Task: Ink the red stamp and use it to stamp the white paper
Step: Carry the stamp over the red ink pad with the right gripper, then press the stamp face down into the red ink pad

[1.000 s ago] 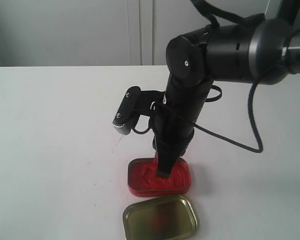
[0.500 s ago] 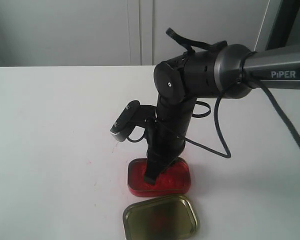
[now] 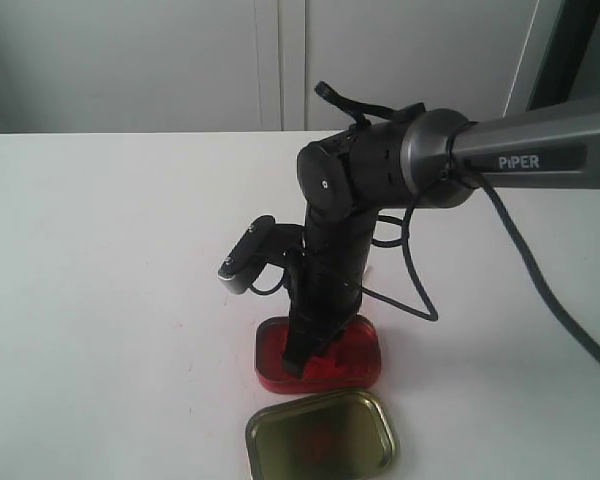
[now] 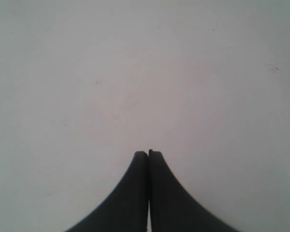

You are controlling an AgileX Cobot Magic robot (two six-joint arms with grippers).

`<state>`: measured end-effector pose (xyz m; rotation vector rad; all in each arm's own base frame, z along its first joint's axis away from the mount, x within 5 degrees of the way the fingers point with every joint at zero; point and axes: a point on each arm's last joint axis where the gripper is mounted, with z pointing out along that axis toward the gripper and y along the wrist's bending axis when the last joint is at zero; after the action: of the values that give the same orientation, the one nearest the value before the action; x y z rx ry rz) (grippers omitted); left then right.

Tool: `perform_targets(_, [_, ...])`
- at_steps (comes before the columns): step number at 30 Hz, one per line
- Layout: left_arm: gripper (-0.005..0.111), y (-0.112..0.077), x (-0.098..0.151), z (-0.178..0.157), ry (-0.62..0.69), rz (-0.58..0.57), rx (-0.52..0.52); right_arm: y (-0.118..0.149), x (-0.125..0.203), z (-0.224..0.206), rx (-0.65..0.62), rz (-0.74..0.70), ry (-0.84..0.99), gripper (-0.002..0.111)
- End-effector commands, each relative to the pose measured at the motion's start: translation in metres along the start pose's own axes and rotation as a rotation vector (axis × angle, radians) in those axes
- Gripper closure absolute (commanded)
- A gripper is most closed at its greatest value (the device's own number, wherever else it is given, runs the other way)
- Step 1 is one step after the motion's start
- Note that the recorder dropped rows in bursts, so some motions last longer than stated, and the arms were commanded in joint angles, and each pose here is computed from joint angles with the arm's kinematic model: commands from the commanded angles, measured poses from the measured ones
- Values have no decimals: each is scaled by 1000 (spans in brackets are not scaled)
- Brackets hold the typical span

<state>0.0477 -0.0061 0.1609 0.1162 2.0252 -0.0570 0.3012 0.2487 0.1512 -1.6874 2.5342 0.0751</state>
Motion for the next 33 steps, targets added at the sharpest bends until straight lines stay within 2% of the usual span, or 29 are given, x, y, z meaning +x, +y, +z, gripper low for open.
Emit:
perform_targets(1, [107,0,4,1,22,-2,1,0,5,29,-33,12,63,108])
perform_targets(14, [107,0,4,1,22,-2,1,-3,4,21,-20,-11,93,108])
perform_targets(33, [107,0,4,1,22,-2,1,-5,1,-5,27,-23,35,108])
